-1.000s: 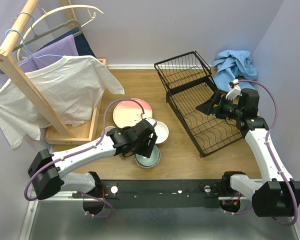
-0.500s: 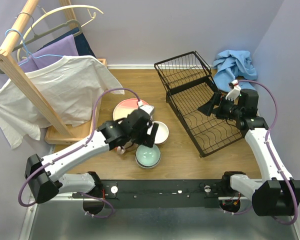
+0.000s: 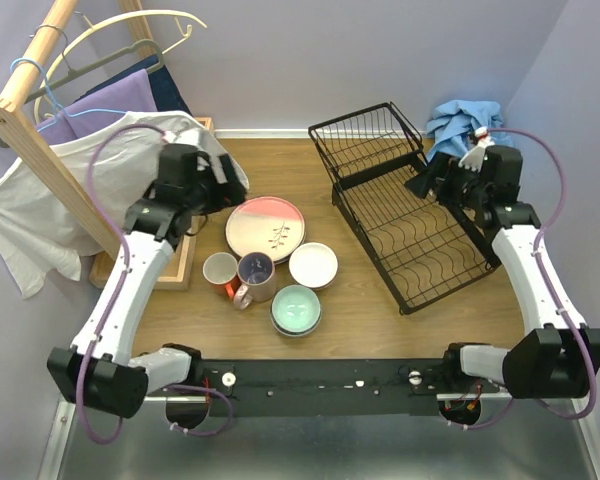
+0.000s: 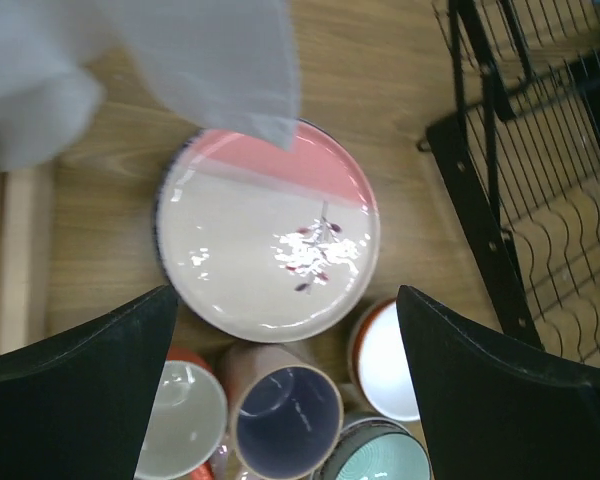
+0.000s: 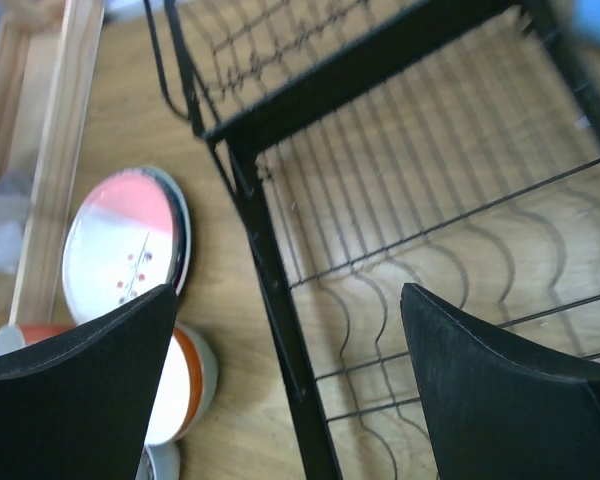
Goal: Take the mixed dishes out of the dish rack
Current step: Reset both arms
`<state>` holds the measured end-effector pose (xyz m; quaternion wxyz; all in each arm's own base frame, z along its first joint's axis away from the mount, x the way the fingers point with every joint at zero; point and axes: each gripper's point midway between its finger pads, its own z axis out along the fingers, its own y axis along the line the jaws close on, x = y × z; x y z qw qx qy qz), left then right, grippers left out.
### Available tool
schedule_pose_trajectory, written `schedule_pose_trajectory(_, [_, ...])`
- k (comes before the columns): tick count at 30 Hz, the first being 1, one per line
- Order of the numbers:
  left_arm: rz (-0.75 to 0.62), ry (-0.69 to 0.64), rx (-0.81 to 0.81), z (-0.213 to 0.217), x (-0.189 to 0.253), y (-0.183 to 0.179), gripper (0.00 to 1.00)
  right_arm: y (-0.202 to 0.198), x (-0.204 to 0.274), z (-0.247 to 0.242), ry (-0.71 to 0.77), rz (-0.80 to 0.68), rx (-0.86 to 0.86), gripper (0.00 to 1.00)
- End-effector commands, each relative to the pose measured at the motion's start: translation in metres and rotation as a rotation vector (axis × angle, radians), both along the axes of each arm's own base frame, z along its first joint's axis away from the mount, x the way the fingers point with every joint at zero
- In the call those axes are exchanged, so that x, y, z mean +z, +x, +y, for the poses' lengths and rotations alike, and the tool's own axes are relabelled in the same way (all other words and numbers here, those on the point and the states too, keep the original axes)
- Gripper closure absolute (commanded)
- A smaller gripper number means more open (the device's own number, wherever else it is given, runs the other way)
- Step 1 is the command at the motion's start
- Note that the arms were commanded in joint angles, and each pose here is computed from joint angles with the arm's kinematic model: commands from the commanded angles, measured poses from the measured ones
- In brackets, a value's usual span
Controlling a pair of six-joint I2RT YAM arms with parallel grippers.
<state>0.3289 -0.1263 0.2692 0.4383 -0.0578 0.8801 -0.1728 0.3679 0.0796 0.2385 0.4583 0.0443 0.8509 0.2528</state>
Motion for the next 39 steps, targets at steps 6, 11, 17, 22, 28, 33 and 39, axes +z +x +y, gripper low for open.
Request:
schedule_pose_trajectory(6, [-0.198, 0.019, 0.294, 0.099, 0.059, -0.071, 0.01, -0.025, 0.063, -0.087, -0.194, -0.121, -0.436, 0.00])
schedule_pose_trajectory(11, [-0.235, 0.131, 0.388, 0.130, 0.061, -0.114, 0.01, -0.065, 0.098, -0.112, -0.248, -0.250, -0.578, 0.00])
schedule_pose_trajectory(17, [-0.294, 0.212, 0.426, 0.148, 0.073, -0.148, 0.01, -0.117, 0.126, -0.108, -0.213, -0.418, -0.586, 0.00])
schedule_pose_trajectory(22, [-0.404, 0.191, 0.423, 0.154, 0.074, -0.177, 0.01, -0.152, 0.128, -0.107, -0.229, -0.478, -0.578, 0.00])
schedule_pose_trajectory(28, [-0.477, 0.168, 0.442, 0.164, 0.060, -0.215, 0.01, -0.181, 0.119, -0.097, -0.185, -0.506, -0.543, 0.00])
schedule_pose_trajectory(33, [-0.530, 0.111, 0.461, 0.167, 0.057, -0.236, 0.01, -0.188, 0.111, -0.085, -0.124, -0.502, -0.500, 0.00])
schedule_pose_trajectory(39, [-0.550, 0.075, 0.473, 0.168, 0.056, -0.243, 0.01, -0.196, 0.103, -0.069, -0.043, -0.526, -0.442, 0.00])
